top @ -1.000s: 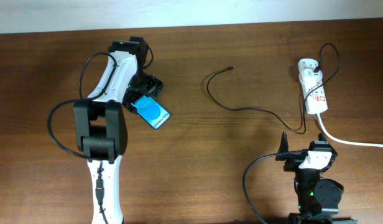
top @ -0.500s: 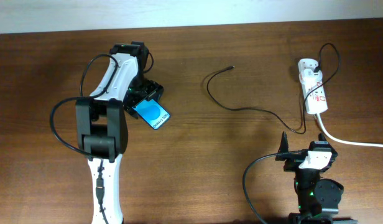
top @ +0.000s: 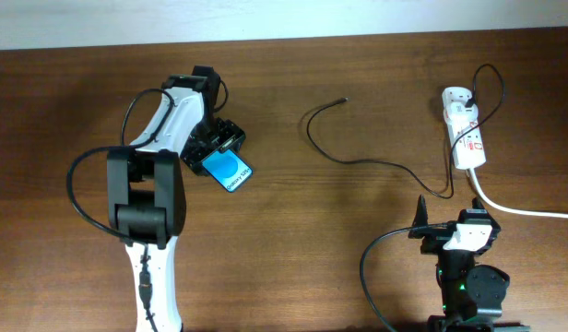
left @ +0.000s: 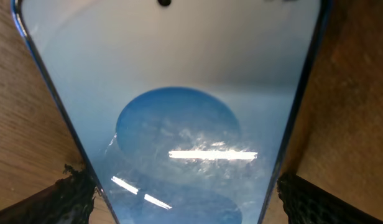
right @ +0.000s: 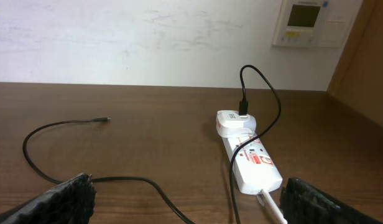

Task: Plug charger to phone and switch on socket
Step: 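Close the left gripper on the phone's long edges and grip it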

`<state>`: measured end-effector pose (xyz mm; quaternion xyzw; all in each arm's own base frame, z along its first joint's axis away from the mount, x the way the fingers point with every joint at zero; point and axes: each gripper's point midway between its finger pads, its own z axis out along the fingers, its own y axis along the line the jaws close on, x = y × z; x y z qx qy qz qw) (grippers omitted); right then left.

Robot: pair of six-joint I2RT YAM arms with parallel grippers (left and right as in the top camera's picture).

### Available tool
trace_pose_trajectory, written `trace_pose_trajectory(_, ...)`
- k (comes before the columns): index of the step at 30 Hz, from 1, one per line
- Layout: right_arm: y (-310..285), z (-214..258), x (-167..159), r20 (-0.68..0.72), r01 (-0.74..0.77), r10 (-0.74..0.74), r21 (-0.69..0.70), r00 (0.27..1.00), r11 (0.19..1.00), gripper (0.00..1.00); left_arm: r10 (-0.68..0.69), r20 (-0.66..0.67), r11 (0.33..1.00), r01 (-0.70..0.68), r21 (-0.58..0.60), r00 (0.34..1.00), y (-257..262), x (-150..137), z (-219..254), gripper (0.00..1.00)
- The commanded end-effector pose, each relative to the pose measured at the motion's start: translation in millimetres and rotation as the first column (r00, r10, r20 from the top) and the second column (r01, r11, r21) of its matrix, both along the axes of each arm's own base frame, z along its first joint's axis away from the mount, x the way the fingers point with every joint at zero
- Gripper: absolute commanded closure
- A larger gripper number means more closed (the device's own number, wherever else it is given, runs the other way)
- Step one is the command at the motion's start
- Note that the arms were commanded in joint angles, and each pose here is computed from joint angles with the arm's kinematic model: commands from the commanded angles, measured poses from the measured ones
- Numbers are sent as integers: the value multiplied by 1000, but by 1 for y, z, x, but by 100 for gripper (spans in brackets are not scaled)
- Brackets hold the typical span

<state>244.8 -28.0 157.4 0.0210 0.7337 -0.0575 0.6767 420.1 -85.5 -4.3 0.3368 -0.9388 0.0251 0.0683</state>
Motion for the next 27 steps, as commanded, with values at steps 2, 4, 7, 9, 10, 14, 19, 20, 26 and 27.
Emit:
trace_pose_trajectory(2,-1,-2,0,-2,2,-2,1,1000,1000,1,-10,-185,998,23,65,983,12,-49,-65,1)
trace_pose_trajectory(4,-1,-2,0,-2,2,-2,1,1000,1000,1,-8,-169,998,19,64,986,11,-46,-67,1)
trace_pose_trajectory(7,-1,-2,0,-3,2,-2,1,1000,1000,1,-8,-114,998,15,56,993,10,-33,-71,1)
trace_pose_trajectory(9,-1,-2,0,-2,2,-2,1,1000,1000,1,-7,-84,998,12,57,996,10,-25,-72,1)
trace_pose_trajectory(10,-1,-2,0,-3,2,-2,1,1000,1000,1,-7,-76,998,12,61,997,11,-23,-73,1)
trace_pose_trajectory(14,-1,-2,0,-3,2,-2,1,1000,1000,1,39,-69,995,-32,98,997,18,-22,-73,1)
trace_pose_trajectory(19,-1,-2,0,-2,2,-2,1,1000,1000,1,43,-73,994,-36,100,996,18,-23,-74,1)
trace_pose_trajectory(20,-1,-2,0,-3,2,-2,1,1000,1000,1,43,-74,994,-36,100,996,18,-23,-74,0)
trace_pose_trajectory(26,-1,-2,0,-2,2,-2,1,1000,1000,2,102,-129,989,-86,124,986,22,-44,-84,10)
trace_pose_trajectory(27,-1,-2,0,-2,2,-2,1,1000,1000,1,106,-130,989,-90,121,986,21,-45,-85,10)
